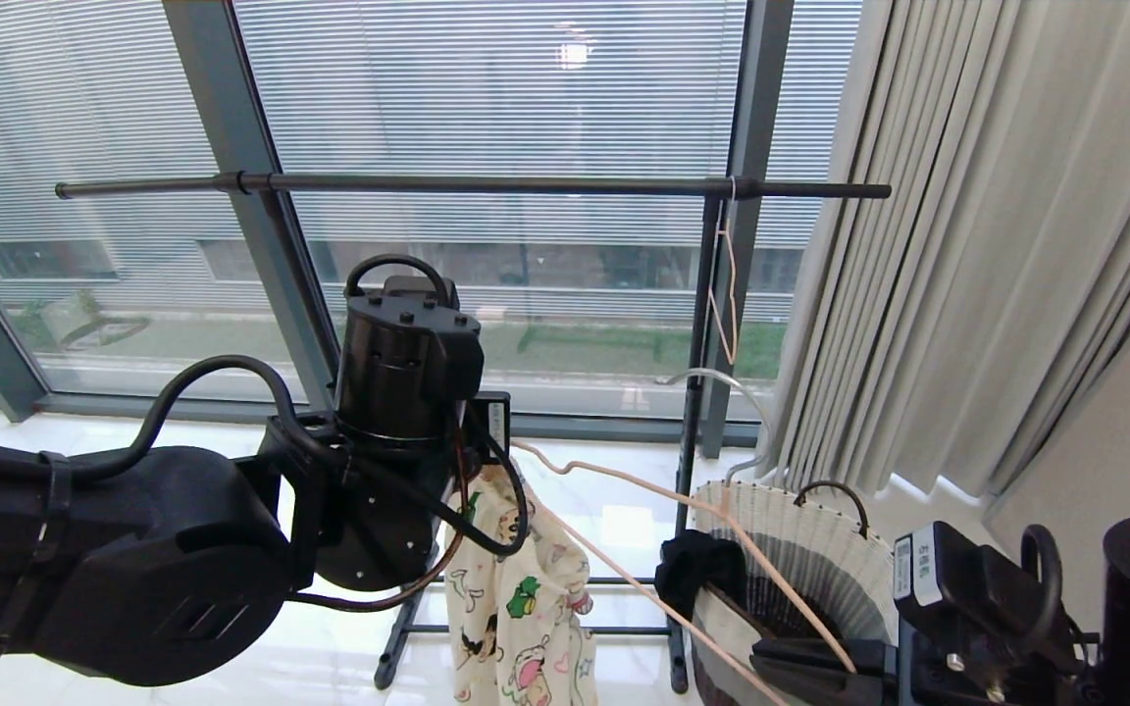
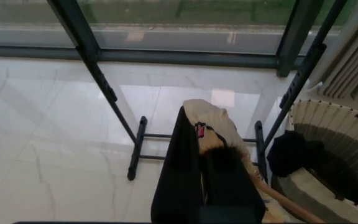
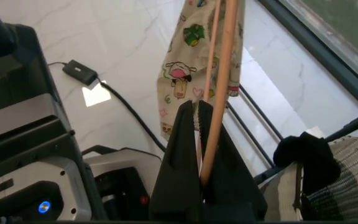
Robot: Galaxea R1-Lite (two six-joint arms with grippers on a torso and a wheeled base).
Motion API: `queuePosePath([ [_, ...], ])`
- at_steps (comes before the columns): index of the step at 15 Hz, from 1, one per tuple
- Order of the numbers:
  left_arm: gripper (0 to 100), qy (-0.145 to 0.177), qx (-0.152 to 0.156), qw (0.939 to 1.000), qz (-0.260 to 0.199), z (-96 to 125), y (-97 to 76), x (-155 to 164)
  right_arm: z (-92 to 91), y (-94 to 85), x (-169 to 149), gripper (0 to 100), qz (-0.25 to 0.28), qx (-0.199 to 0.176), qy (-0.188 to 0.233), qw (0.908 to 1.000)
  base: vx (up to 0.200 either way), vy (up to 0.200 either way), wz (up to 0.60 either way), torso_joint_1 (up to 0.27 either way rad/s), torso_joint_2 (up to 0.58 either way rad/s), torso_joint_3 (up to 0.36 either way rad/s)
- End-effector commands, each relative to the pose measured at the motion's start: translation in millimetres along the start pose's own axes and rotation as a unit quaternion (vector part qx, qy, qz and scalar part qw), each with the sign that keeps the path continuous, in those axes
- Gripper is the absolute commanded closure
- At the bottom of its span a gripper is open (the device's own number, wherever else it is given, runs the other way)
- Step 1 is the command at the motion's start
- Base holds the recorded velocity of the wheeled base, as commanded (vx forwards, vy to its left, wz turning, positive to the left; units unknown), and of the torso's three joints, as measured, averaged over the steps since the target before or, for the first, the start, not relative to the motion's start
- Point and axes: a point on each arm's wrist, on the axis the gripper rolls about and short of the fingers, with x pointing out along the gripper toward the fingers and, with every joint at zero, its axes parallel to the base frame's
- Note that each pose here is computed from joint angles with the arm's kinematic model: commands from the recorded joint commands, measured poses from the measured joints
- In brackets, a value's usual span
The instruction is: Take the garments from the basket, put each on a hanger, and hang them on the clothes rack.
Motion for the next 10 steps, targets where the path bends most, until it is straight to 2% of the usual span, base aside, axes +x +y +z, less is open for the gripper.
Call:
queuePosePath([
  [1, 100, -0.002, -0.002, 1.0000, 0.001, 1, 0.7, -1, -4.0, -5.6, 8, 100, -0.008, 0.007, 0.012, 0.9999, 0.000, 0.000, 0.00, 0.000, 0.00, 0.000],
  [4, 100, -0.010, -0.009, 0.9999, -0.001, 7, -1.2, -1, 5.0, -10.1, 26, 100, -0.008, 0.026, 0.009, 0.9996, 0.000, 0.000, 0.00, 0.000, 0.00, 0.000],
  [6, 100, -0.015, -0.013, 0.9998, -0.002, 11, -1.6, -1, 14.8, -15.2, 46, 100, -0.009, 0.044, -0.007, 0.9990, 0.000, 0.000, 0.00, 0.000, 0.00, 0.000],
  [10, 100, -0.024, -0.024, 0.9994, -0.009, 17, -3.1, -6, 21.1, -16.5, 78, 100, -0.017, 0.042, -0.015, 0.9989, 0.000, 0.000, 0.00, 0.000, 0.00, 0.000],
])
